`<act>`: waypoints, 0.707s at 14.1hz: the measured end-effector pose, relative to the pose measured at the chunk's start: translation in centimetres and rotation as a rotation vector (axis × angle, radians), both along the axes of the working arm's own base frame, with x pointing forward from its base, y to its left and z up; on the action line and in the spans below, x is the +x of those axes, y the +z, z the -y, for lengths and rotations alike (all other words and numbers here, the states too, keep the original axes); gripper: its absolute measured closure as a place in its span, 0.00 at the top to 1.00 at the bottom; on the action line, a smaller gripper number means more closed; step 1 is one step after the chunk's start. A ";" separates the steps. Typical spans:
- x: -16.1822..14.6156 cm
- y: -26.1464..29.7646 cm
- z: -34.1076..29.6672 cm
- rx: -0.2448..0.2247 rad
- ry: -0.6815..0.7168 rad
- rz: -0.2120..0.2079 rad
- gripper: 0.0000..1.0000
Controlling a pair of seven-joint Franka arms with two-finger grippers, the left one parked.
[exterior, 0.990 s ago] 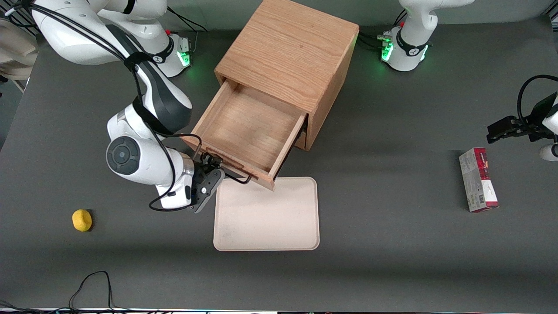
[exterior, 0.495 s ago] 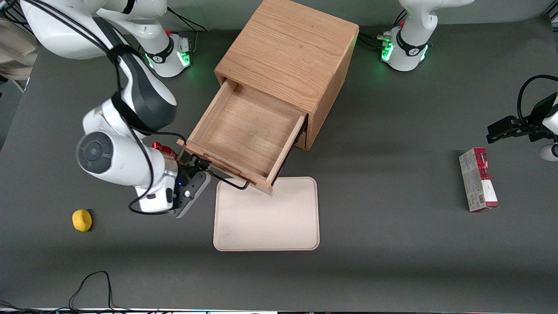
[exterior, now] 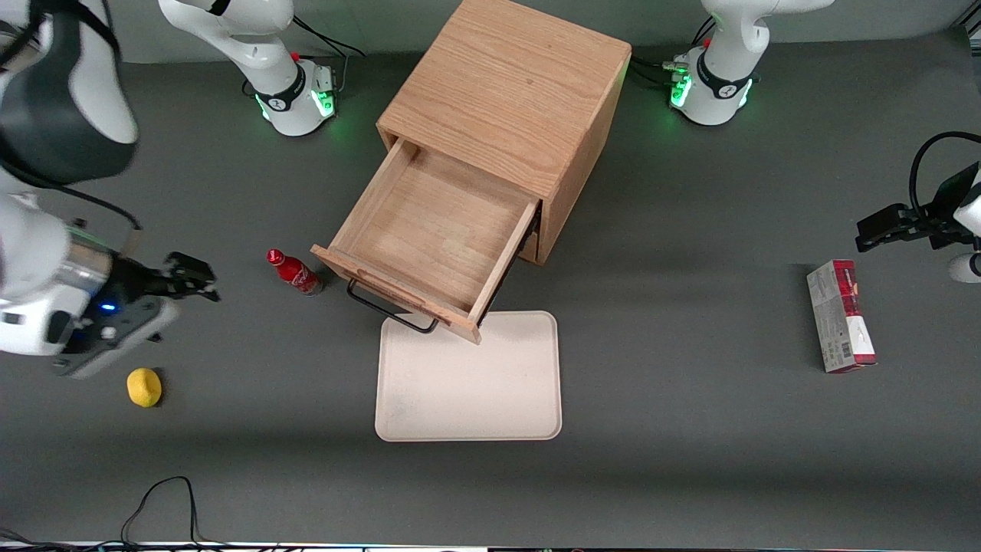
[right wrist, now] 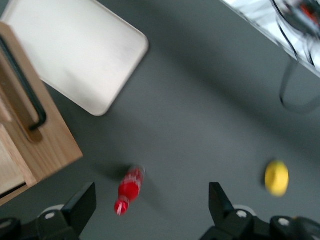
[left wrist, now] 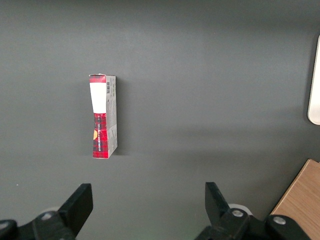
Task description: Open upper drawer
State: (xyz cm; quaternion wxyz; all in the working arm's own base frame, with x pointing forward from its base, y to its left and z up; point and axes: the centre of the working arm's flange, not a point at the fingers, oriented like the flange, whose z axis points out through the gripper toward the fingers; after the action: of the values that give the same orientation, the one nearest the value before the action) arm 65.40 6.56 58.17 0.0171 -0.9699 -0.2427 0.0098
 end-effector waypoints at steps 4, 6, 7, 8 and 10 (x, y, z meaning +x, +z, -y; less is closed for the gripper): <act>-3.4 0.6 0.0 -0.046 -0.334 -0.043 1.00; -6.2 0.1 0.6 -0.069 -0.411 -0.016 1.00; -8.0 -0.2 1.1 -0.075 -0.427 0.001 1.00; -9.9 -0.2 1.5 -0.082 -0.438 0.011 1.00; -13.3 0.3 2.2 -0.093 -0.470 0.015 1.00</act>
State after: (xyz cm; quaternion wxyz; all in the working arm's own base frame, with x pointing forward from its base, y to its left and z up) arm 52.15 4.31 58.45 -0.0277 -0.9995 -0.0098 0.0095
